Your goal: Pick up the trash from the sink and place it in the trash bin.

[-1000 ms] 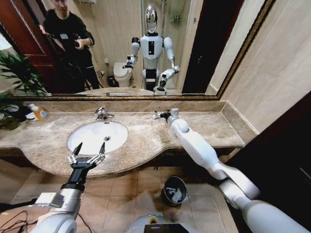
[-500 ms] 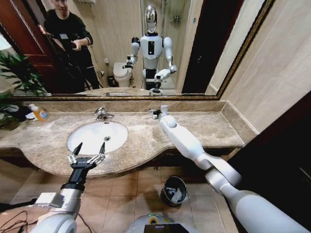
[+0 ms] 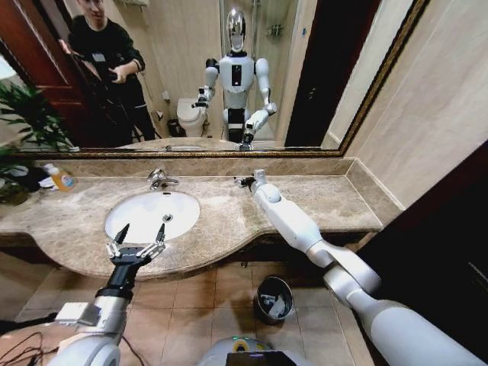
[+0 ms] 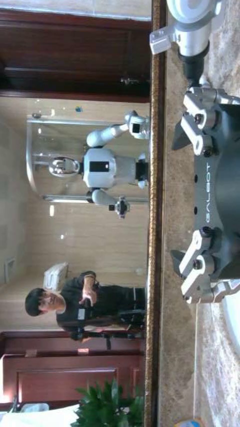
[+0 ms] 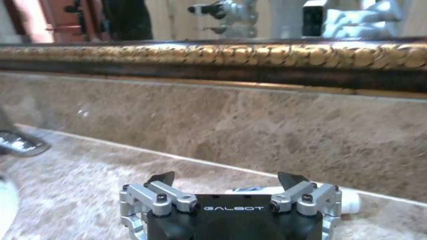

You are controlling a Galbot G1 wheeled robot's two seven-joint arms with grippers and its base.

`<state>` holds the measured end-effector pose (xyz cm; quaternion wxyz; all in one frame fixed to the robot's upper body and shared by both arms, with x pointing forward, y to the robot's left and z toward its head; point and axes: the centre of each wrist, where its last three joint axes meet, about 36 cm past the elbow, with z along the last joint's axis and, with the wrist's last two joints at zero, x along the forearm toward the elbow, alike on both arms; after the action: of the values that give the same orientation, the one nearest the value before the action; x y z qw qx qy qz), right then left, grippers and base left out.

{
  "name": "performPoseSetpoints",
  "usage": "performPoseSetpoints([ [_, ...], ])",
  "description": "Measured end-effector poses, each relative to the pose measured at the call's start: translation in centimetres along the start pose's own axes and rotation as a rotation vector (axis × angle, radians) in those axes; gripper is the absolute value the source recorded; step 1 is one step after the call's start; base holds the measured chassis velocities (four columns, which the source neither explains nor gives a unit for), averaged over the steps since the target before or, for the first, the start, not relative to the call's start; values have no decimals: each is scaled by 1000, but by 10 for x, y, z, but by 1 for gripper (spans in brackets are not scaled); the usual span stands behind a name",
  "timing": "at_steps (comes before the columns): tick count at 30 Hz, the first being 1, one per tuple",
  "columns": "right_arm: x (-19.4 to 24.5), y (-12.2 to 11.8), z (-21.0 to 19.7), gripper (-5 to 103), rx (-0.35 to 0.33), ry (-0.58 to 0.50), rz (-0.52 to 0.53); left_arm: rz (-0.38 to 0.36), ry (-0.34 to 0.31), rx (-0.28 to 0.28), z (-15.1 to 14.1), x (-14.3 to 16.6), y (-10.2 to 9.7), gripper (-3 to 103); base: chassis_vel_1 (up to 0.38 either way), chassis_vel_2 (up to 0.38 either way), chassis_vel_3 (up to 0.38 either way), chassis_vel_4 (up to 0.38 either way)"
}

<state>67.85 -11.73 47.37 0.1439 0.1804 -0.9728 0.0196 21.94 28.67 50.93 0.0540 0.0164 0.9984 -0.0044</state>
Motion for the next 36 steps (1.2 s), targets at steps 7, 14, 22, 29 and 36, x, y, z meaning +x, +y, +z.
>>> performPoseSetpoints([
  [7,-3,-1,5,100,-8,-14,-38,0,0,0,0,0,0,100,0,0,0,0],
  [14,-14,0,2,100,1,-53,-93,0,0,0,0,0,0,100,0,0,0,0],
  [22,-20,6,1,100,5,-31,-92,0,0,0,0,0,0,100,0,0,0,0],
  [29,-22,11,4,100,11,8,-87,0,0,0,0,0,0,100,0,0,0,0],
  [36,-22,18,3,100,26,70,-51,0,0,0,0,0,0,100,0,0,0,0],
])
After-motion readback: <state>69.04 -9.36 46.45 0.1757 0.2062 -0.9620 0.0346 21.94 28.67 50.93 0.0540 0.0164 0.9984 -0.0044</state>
